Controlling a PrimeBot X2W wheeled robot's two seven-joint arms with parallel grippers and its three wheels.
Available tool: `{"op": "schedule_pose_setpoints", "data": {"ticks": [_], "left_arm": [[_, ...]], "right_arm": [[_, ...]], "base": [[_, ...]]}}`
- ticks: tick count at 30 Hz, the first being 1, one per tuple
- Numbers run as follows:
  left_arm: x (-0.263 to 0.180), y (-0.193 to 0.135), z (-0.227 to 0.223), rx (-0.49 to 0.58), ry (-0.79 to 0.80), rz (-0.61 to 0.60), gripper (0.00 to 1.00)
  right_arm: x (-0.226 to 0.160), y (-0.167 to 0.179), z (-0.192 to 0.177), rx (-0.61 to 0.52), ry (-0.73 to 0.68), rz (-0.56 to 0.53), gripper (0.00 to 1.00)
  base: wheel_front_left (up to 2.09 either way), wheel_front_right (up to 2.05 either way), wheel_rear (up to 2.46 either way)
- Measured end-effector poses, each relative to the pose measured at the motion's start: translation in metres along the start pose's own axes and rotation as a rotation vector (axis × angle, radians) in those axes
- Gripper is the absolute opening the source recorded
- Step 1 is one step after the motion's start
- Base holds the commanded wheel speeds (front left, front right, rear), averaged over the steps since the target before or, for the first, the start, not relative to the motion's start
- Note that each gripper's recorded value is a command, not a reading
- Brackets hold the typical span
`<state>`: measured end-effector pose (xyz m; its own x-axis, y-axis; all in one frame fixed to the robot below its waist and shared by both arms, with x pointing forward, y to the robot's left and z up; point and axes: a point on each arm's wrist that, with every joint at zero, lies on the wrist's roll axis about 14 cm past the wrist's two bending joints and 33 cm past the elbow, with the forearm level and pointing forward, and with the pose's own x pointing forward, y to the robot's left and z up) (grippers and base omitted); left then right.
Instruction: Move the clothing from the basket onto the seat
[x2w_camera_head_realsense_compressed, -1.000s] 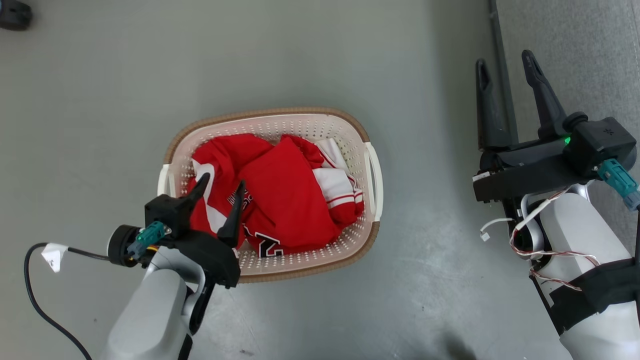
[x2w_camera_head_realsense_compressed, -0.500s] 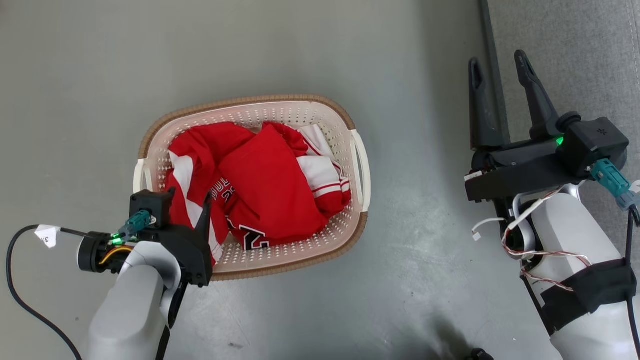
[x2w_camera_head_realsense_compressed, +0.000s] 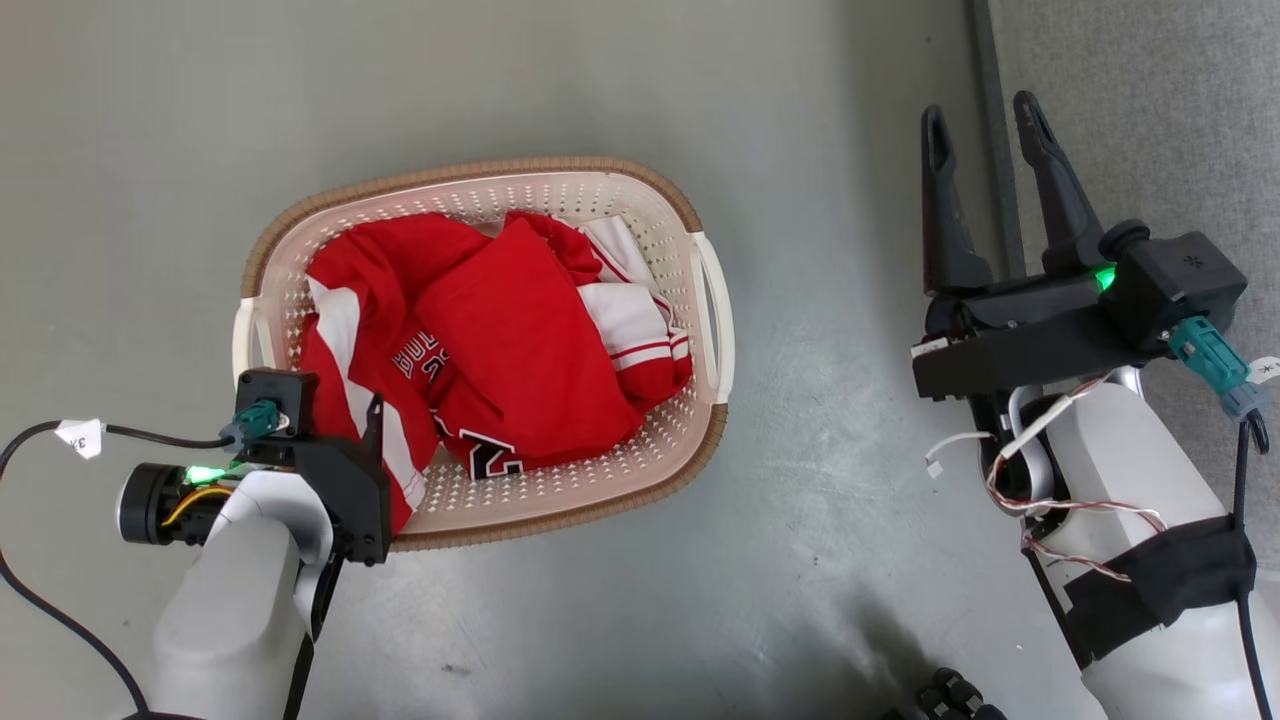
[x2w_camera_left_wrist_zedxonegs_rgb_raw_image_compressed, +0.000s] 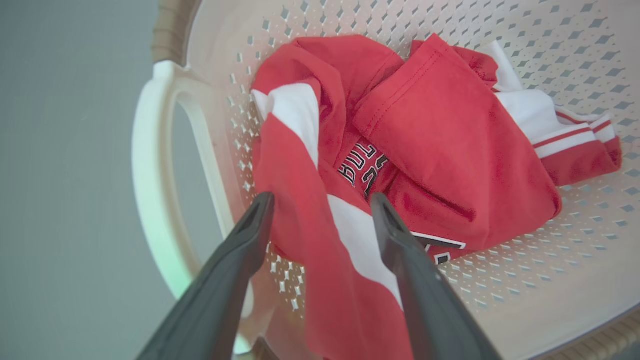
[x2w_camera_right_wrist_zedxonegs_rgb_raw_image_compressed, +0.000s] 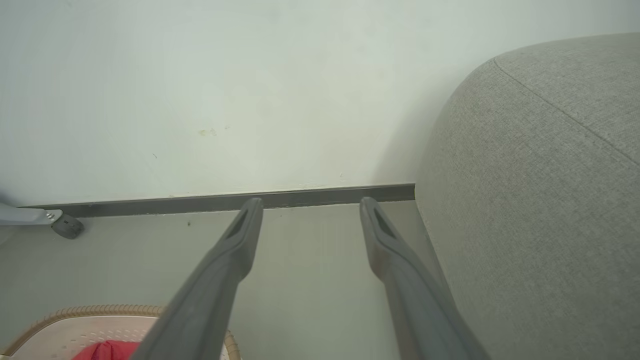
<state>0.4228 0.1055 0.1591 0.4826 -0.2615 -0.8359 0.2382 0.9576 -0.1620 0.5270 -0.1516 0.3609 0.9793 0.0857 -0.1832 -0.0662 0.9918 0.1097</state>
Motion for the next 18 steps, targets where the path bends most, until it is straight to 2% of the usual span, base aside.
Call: {"op": "schedule_pose_setpoints", "data": {"ticks": [3,4,5,6,13,18], "left_arm": [[0.004,0.001,-0.004,0.006,0.020,0.007,1.00],[0.005,0.001,-0.004,0.008,0.024,0.006,0.95],[0.005,0.000,-0.005,0.008,0.027,0.006,0.42],[0.006,0.001,-0.004,0.009,0.028,0.007,0.00],[0.001,-0.003,0.001,0.006,0.007,-0.004,0.00],[-0.007,-0.011,0.021,-0.014,-0.080,-0.022,0.00]], "right_arm": [[0.002,-0.001,0.000,0.001,-0.002,-0.004,1.00],[0.003,-0.003,-0.001,0.000,-0.002,-0.007,1.00],[0.003,-0.003,-0.001,-0.001,-0.002,-0.009,1.00],[0.003,-0.004,-0.001,-0.001,-0.001,-0.011,1.00],[0.001,-0.007,0.003,0.005,0.000,-0.029,1.00],[-0.002,-0.010,0.012,0.005,-0.011,-0.037,1.00]], "base": [[0.00,0.00,0.00],[0.00,0.00,0.00],[0.00,0.00,0.00],[0.00,0.00,0.00],[0.00,0.00,0.00],[0.00,0.00,0.00]]}}
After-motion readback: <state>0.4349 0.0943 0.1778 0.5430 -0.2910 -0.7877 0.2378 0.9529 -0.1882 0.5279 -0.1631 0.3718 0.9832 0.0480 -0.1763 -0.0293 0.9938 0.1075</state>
